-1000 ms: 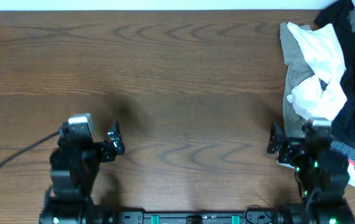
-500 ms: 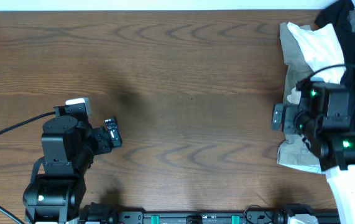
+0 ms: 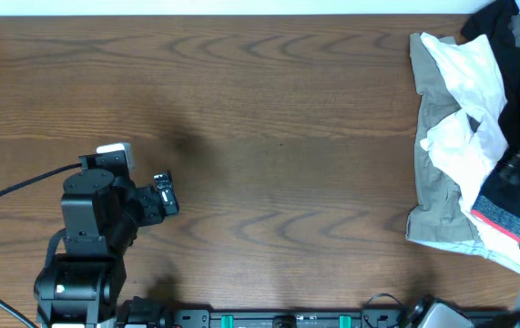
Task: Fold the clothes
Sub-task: 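Reach the right gripper into the clothes pile and grasp the black polo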
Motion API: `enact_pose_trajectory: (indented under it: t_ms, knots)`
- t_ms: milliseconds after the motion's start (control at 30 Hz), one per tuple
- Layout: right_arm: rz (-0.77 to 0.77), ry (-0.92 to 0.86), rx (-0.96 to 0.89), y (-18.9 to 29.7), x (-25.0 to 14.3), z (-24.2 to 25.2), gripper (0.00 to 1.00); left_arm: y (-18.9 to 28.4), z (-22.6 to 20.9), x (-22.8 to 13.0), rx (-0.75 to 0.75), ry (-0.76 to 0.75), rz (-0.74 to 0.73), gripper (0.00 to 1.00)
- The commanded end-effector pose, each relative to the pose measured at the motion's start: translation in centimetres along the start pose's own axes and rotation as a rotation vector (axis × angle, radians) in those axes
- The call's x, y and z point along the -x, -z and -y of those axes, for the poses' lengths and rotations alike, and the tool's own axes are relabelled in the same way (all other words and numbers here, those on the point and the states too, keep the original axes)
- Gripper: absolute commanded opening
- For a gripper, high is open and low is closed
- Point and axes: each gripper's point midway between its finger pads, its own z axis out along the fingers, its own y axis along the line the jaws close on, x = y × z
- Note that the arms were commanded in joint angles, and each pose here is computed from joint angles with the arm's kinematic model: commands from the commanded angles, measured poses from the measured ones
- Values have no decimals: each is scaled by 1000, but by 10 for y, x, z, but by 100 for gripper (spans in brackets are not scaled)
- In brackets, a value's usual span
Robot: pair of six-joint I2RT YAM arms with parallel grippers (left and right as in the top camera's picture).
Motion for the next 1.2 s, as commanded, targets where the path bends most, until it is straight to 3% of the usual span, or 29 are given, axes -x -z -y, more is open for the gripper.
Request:
enact_pose_trajectory:
  t_ms: [0,200,433,767,1100,1167]
  knots:
    - [-63,-35,-13,-22,-5,12,93,4,0,6,-1,21,14,98]
    - [-176,13,23,-65,-23,0,92,4,0,2,2,24,1,98]
    - [-181,33,51,-96,-23,-14,88,4,-1,1,3,24,-5,98]
    - [-168,47,53,-118,-21,-19,62,4,-1,1,3,24,-5,98]
    - [-131,38,54,-119,-12,-20,59,4,-1,1,4,24,-7,98]
    - [-132,38,54,-119,-12,-20,55,4,-1,1,4,24,-7,98]
